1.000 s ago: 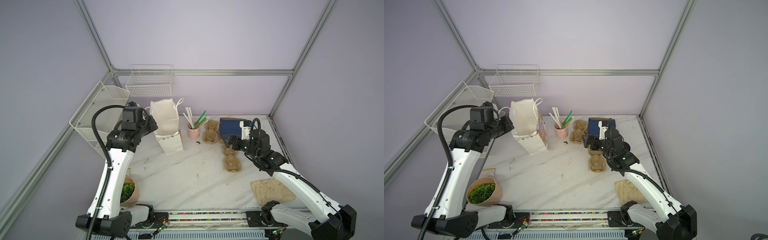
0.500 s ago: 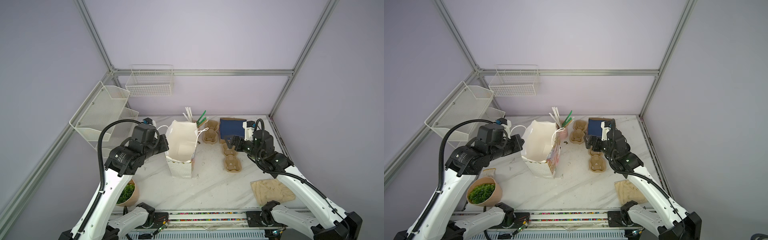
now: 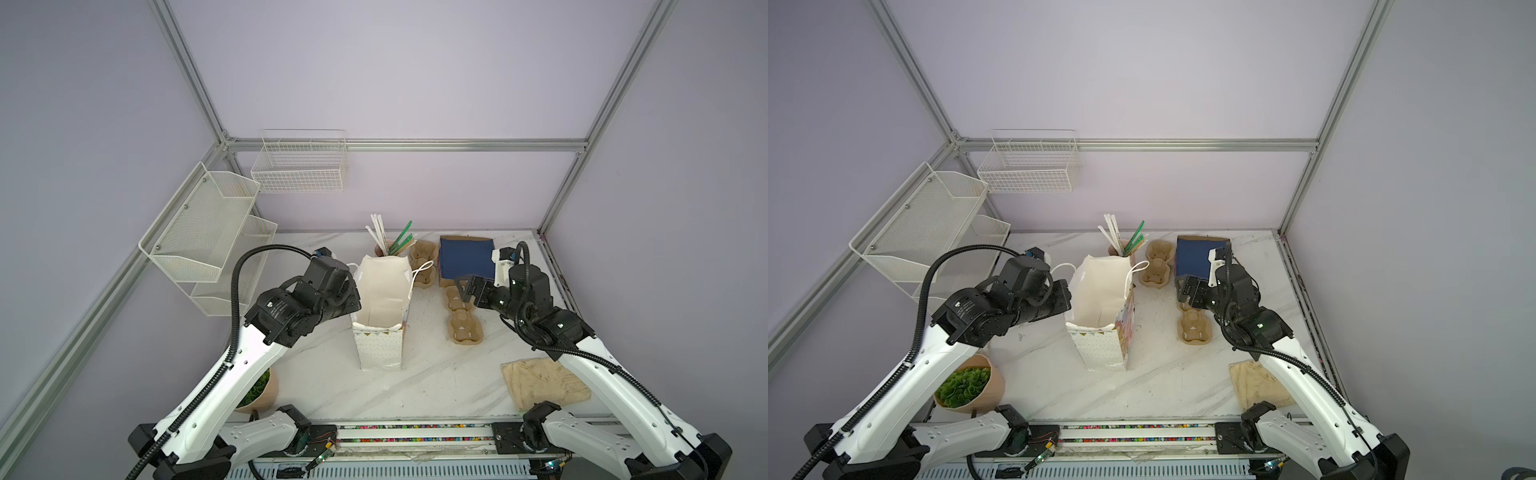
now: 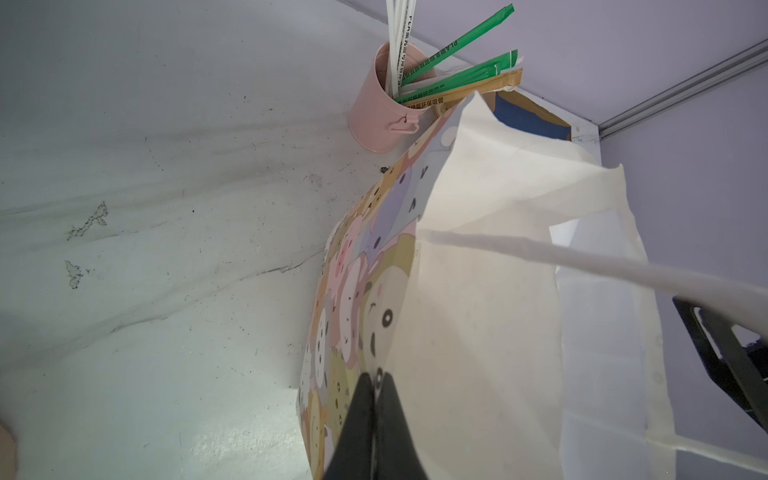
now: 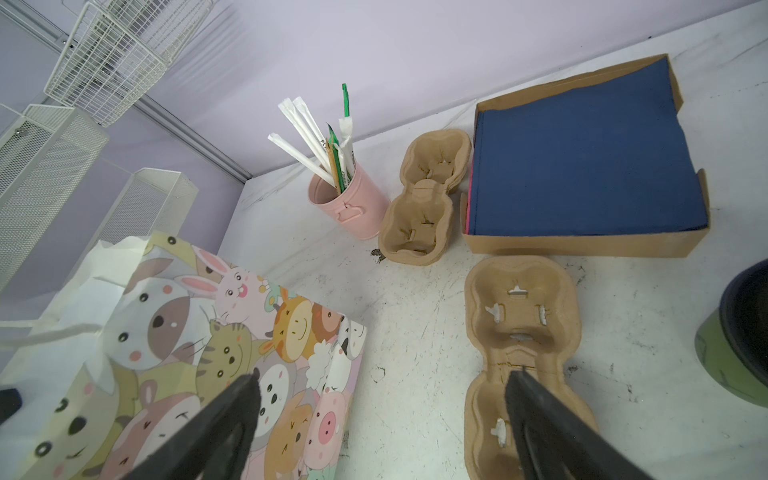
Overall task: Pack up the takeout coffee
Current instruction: 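Drag the gift bag toward the table center with the left gripper, then hold the gift bag upright with left gripper while right gripper grips carrier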
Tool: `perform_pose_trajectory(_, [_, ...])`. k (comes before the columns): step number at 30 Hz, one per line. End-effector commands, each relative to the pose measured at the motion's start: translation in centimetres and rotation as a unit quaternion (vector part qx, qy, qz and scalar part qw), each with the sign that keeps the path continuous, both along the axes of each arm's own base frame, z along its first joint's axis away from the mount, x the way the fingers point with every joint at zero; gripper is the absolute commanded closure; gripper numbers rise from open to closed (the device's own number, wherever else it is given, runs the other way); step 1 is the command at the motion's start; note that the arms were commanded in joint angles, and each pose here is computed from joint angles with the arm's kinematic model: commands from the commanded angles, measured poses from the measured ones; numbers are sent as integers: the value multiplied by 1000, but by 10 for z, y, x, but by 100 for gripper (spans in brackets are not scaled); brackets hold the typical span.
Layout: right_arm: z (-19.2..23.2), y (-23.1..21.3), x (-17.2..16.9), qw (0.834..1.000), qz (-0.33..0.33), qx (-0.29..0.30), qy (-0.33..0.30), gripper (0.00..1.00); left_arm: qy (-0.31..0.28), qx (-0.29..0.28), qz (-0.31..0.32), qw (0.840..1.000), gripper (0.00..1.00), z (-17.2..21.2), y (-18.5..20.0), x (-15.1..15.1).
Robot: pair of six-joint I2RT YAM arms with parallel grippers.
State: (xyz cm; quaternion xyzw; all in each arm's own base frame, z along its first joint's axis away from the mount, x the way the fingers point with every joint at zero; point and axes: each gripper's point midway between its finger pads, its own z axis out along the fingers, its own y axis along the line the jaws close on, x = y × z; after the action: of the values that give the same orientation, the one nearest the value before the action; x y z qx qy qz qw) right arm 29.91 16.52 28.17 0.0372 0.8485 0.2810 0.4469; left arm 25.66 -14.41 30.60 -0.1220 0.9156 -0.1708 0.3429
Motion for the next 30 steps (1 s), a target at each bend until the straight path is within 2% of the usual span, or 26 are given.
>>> perform_pose_trajectory(1, [-8, -5, -5, 1000, -7, -8, 13, 5, -23, -26, 31, 999, 100, 4, -2, 7])
perform_pose_trajectory(10, [-14, -5, -9, 1000, -4, -10, 20, 5, 3, -25, 55, 998, 100, -21, -15, 12])
perform_pose_trajectory(18, [-21, -6, -11, 999, -4, -14, 29, 5, -4, -42, 108, 993, 100, -33, -12, 20])
perform_pose_trajectory(25, [-38, -13, -12, 998, -20, -31, 59, 5, -7, -57, 120, 991, 100, -37, -18, 26])
perform_pose_trajectory(30, [-60, -21, -11, 993, -46, -55, 96, 3, 1, -55, 113, 992, 87, -41, -27, 31])
